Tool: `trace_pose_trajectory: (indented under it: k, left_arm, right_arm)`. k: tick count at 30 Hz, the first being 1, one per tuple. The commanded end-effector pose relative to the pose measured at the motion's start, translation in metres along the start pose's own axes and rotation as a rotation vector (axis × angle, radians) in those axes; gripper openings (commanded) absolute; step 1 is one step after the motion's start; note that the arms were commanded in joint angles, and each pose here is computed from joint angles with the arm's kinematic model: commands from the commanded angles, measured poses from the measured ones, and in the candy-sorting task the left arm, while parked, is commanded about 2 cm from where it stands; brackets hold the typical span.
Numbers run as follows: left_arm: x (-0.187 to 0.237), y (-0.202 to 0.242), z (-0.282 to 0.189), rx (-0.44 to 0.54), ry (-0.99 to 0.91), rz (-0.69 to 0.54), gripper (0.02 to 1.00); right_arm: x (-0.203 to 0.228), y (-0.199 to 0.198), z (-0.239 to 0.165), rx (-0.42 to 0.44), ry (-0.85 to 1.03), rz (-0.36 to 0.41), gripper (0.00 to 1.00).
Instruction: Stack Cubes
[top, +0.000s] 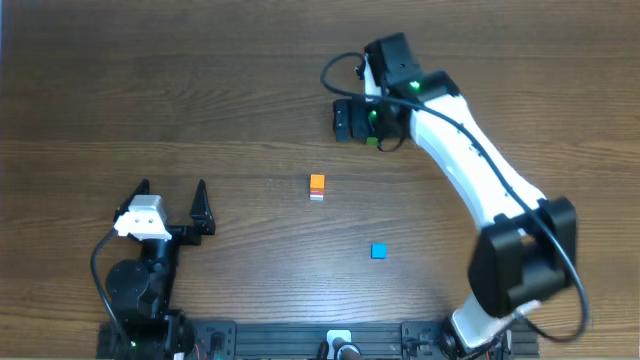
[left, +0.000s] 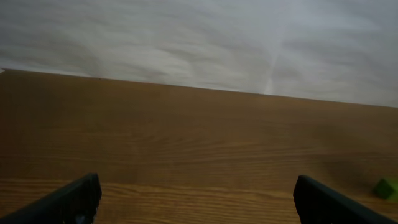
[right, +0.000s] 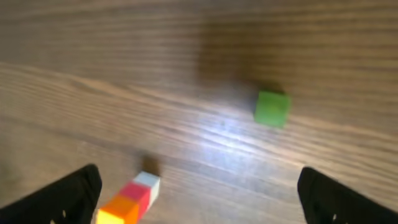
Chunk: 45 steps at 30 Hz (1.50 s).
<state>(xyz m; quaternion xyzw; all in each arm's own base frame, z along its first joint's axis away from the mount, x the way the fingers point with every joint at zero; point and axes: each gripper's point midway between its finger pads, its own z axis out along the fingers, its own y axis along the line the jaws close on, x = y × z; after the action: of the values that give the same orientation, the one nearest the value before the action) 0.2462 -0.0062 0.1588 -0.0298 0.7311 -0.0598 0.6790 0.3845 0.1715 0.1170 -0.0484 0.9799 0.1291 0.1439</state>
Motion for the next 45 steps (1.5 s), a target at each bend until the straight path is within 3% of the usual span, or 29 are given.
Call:
trace_pose_trajectory:
  k: [1, 5, 26, 37, 45]
  left_arm:
    - [0.002, 0.0, 0.0, 0.0, 0.002, 0.004, 1.0]
    - [0.002, 0.0, 0.0, 0.0, 0.002, 0.004, 1.0]
    - [0.002, 0.0, 0.0, 0.0, 0.002, 0.003, 1.0]
    - [0.002, 0.0, 0.0, 0.0, 0.002, 0.004, 1.0]
    - [0.002, 0.0, 0.0, 0.001, 0.002, 0.003, 0.998]
  right_arm:
    - [-0.018, -0.018, 0.018, 0.17, 0.029, 0.067, 0.993]
    - [-0.013, -0.029, 0.035, 0.236, 0.099, 0.099, 0.991]
    - [0.001, -0.066, 0.086, 0.28, 0.209, 0.102, 0.993]
    - [0.003, -0.066, 0.095, 0.272, 0.222, 0.09, 0.798]
    - [0.008, -0.06, 0.102, 0.259, 0.239, 0.073, 0.755]
